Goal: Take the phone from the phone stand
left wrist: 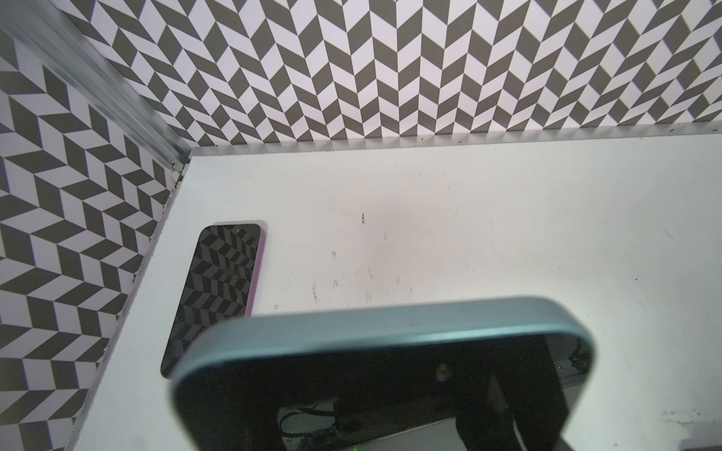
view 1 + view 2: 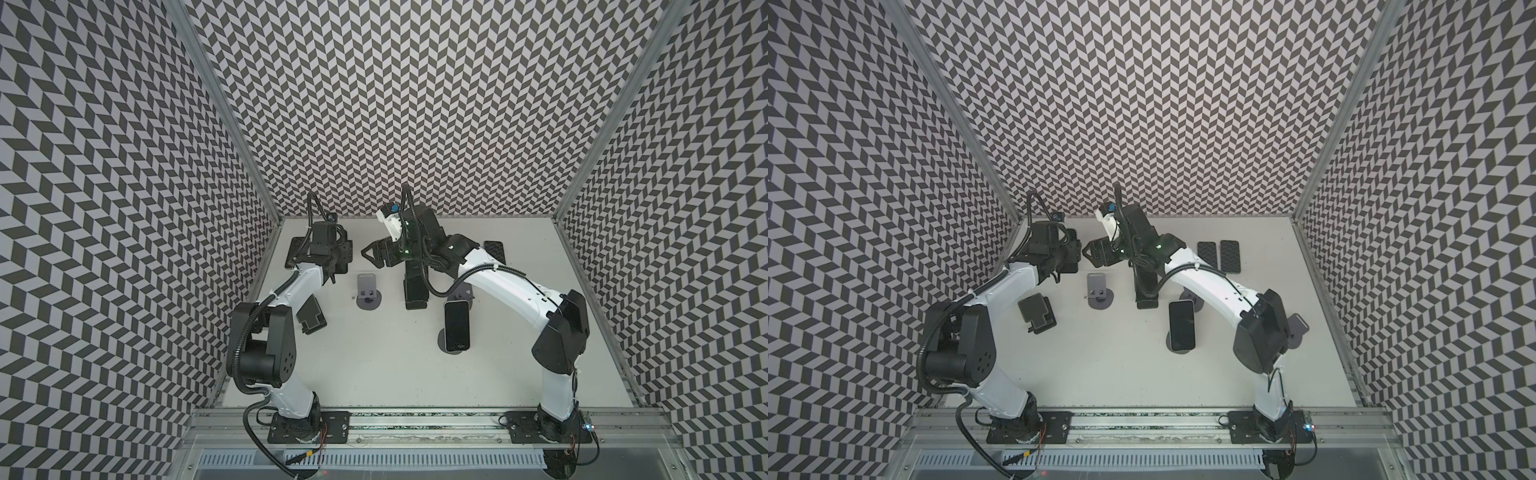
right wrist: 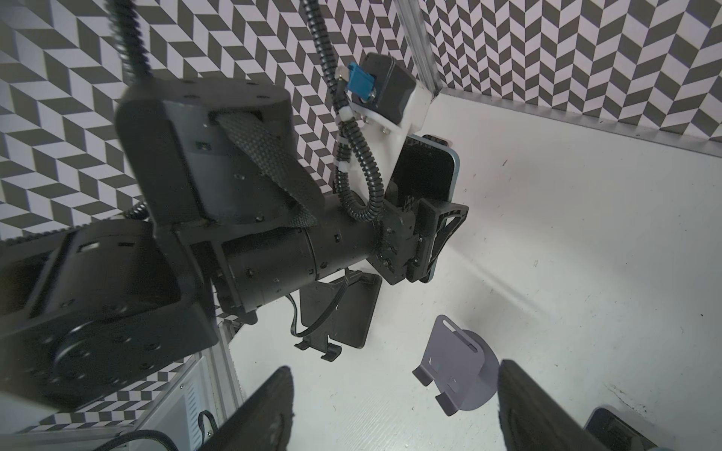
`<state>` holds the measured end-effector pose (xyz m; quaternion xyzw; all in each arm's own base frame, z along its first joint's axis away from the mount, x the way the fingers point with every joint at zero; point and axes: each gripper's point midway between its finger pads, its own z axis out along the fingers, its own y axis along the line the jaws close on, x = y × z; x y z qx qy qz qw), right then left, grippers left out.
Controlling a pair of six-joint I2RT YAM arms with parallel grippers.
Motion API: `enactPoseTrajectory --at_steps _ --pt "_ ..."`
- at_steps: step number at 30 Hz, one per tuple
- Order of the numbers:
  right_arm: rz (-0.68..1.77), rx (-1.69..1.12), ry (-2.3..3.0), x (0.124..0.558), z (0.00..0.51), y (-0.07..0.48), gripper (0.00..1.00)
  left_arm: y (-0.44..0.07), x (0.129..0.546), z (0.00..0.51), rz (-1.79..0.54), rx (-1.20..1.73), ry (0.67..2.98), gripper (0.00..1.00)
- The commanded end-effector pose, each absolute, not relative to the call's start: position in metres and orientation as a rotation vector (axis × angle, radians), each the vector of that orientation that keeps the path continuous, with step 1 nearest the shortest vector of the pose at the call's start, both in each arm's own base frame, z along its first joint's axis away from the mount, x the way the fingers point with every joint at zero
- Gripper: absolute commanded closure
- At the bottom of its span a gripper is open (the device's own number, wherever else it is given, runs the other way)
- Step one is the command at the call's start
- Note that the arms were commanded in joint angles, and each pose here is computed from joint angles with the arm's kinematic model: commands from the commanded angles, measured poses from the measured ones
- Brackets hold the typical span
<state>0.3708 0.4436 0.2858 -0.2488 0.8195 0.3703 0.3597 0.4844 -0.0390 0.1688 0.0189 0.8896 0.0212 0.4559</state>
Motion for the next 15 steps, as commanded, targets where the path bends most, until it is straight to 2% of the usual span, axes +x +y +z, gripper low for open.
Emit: enactPoseTrajectory --at_steps 1,8,15 --pt "0.968 -0.616 2.070 0.384 0.289 0.457 0.21 -0.041 0.502 0.194 0.033 0.054 2.097 0.36" --pt "0.867 -0.635 2.070 0.396 0.282 0.459 0.21 -0.037 0.511 0.187 0.063 0.068 2.113 0.36" --pt "0.895 -0.647 2.102 0.393 0.273 0.463 0.20 -0.020 0.520 0.180 0.092 0.054 2.140 0.36"
